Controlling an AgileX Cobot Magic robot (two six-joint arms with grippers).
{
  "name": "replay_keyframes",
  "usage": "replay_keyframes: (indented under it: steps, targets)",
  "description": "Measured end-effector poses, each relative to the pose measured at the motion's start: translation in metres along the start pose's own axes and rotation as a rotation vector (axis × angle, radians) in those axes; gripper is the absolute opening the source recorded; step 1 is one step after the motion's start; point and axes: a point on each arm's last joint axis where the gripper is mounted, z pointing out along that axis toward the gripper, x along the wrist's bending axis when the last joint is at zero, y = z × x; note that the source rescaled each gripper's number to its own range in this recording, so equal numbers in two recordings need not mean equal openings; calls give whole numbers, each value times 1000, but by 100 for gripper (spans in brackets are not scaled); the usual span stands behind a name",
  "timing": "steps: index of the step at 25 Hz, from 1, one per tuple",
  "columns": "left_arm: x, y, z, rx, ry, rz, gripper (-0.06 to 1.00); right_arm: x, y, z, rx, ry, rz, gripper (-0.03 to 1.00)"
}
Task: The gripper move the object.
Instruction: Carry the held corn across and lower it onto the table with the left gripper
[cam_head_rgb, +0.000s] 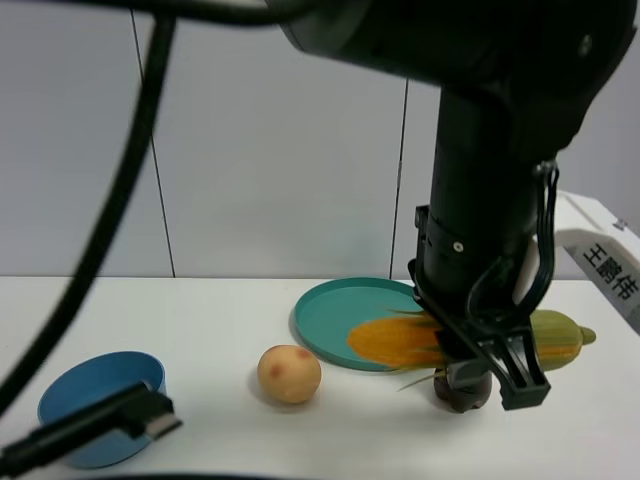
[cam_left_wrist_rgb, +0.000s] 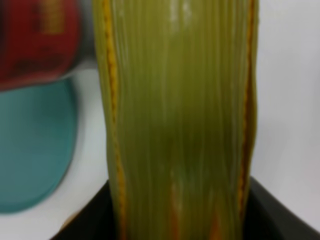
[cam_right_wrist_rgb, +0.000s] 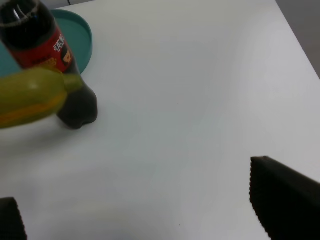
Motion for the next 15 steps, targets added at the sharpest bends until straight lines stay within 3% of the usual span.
replay_keyframes:
  steps: [6,11,15]
  targets:
    - [-5,5,31,-24,-2,59,1,0,0,0,0,0,0,100]
    - [5,6,35,-93,-2,25,1,0,0,0,0,0,0,100]
    - [5,6,39,-112,-48,19,1,0,0,0,0,0,0,100]
